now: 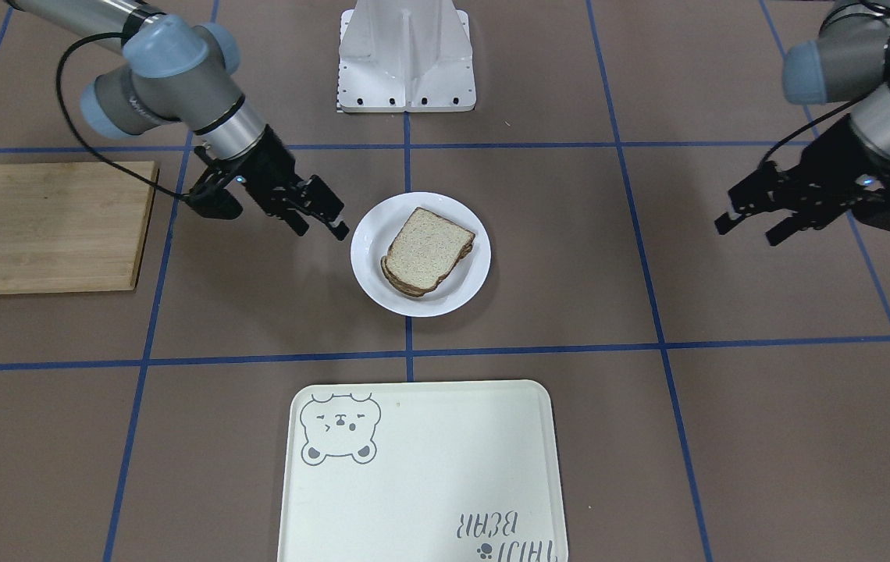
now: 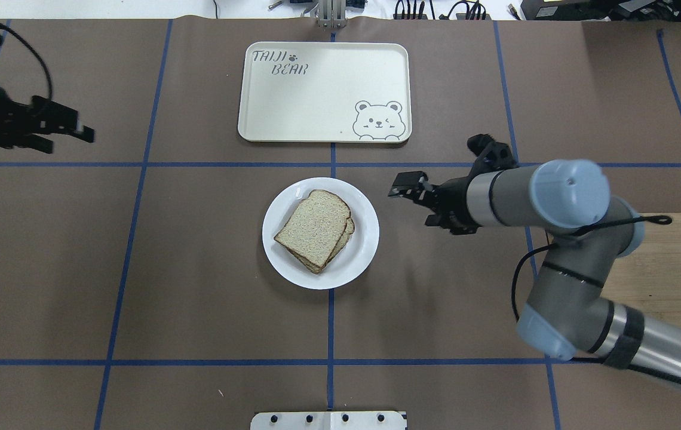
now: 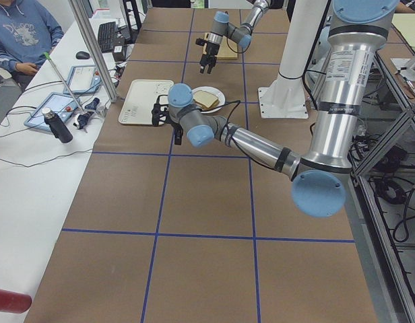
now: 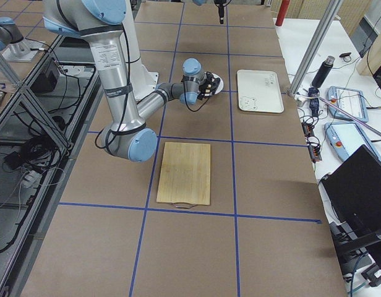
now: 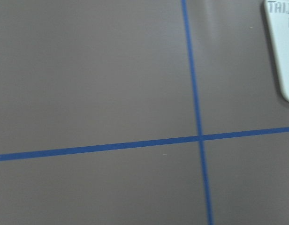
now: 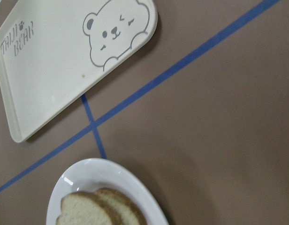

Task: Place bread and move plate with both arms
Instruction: 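Raise the right gripper away while the left gripper reaches toward the plate rim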

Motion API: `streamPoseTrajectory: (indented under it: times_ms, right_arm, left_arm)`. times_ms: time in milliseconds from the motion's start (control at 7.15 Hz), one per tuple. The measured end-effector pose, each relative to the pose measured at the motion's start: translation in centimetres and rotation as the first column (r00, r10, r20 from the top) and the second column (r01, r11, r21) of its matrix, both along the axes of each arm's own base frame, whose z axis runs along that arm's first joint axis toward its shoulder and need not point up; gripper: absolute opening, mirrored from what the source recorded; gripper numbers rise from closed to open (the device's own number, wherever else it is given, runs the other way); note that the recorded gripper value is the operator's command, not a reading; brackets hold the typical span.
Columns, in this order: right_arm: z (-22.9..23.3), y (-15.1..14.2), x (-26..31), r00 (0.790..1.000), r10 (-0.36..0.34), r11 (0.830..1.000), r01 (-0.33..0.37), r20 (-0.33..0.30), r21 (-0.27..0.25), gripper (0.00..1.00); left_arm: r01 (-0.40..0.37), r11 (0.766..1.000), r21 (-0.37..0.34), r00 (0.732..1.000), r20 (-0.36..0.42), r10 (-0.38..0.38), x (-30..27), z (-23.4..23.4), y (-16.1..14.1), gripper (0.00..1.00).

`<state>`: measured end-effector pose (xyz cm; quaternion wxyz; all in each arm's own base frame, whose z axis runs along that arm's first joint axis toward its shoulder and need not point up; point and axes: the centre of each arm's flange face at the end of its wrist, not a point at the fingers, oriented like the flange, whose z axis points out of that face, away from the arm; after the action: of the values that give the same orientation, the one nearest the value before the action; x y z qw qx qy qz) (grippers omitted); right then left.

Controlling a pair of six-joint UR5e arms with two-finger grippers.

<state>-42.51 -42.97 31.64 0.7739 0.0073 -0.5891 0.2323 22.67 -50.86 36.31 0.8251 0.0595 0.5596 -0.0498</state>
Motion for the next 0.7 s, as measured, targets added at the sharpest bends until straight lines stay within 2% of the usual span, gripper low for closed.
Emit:
streamPoseTrajectory:
  times_ms: [280,420,699]
  right_arm:
    - [6.4,-5.4,8.9,0.99,-0.084,0.991,0.096,-0.117,0.095,1.0]
    - [10.1,-7.8,13.1,0.975,-0.125,0.979,0.151,-0.186,0.136,1.0]
    - [15.0,-9.5,18.1,0.935,-0.187,0.948,0.252,-0.303,0.195,1.0]
  left_arm:
    - [0.003,1.0,-0.027,1.0,-0.014,-0.003,11.5,-4.8,2.7,0.96]
    - [0.002,0.999,-0.037,1.0,-0.013,-0.003,16.2,-6.0,3.6,0.9]
    - [-0.022,0.997,-0.072,1.0,-0.016,0.021,23.0,-7.3,3.6,0.69]
